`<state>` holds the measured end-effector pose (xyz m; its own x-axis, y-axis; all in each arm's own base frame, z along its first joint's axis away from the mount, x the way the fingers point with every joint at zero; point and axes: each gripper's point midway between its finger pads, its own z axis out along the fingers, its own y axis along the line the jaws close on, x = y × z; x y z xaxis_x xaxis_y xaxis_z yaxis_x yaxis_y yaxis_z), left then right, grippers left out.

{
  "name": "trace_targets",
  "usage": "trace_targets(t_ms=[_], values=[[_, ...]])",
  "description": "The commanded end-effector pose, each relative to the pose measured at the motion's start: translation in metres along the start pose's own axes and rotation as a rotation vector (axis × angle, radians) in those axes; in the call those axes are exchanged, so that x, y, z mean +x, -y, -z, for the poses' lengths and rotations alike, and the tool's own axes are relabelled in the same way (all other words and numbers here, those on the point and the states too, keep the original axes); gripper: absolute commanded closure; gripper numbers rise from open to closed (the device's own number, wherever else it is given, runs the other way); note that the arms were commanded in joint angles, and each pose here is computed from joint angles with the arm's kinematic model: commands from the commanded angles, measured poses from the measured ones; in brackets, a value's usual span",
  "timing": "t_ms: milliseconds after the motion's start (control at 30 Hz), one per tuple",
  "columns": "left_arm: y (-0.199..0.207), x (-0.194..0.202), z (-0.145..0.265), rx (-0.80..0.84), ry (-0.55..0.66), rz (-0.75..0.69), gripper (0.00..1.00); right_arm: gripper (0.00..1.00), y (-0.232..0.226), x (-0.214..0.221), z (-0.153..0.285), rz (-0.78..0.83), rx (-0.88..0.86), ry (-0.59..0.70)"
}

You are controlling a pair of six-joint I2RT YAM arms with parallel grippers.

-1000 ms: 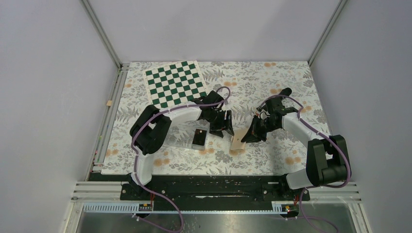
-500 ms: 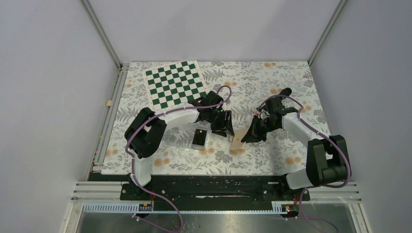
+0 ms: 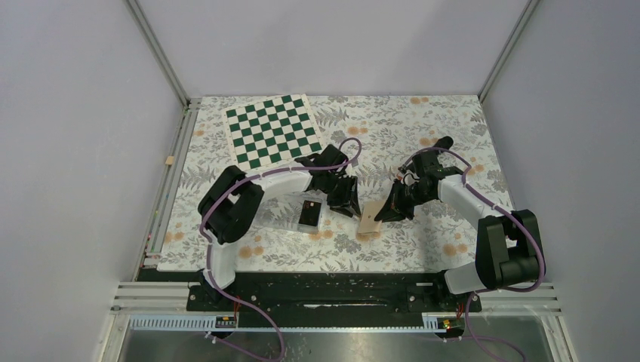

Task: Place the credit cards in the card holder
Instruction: Open the card holder at the center of the board.

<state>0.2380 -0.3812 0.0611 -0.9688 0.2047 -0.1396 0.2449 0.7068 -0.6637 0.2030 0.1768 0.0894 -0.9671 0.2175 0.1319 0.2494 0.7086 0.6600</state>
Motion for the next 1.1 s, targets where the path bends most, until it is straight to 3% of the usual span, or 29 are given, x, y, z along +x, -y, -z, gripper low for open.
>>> trace_targets(t_ms=[0,167,233,300,433,533,900,1067], values=[[0.012,-0.008,-0.002,0.038,0.009,-0.045,0.65,1.0,-0.015,0.005,0.005,0.021,-0.049,-0.023],[0.013,-0.01,-0.007,0.048,-0.003,-0.046,0.72,1.0,-0.016,0.005,0.005,0.024,-0.057,-0.024],[0.015,-0.01,-0.007,0.061,-0.003,-0.051,0.82,1.0,-0.017,0.005,0.006,0.026,-0.059,-0.021],[0.02,-0.011,-0.005,0.078,-0.001,-0.059,1.0,1.0,-0.018,0.004,0.007,0.029,-0.06,-0.015],[0.029,-0.013,0.005,0.095,0.017,-0.087,1.0,0.99,-0.022,0.001,0.009,0.039,-0.063,-0.004],[0.037,-0.021,0.022,0.076,0.047,-0.132,1.0,0.78,-0.026,-0.001,0.014,0.066,-0.068,0.016],[0.087,-0.041,0.126,0.053,0.151,-0.45,1.0,0.2,-0.064,-0.019,0.071,0.349,-0.028,0.215],[0.099,-0.027,0.161,0.04,0.129,-0.565,1.0,0.05,-0.082,-0.015,0.089,0.437,-0.077,0.263]])
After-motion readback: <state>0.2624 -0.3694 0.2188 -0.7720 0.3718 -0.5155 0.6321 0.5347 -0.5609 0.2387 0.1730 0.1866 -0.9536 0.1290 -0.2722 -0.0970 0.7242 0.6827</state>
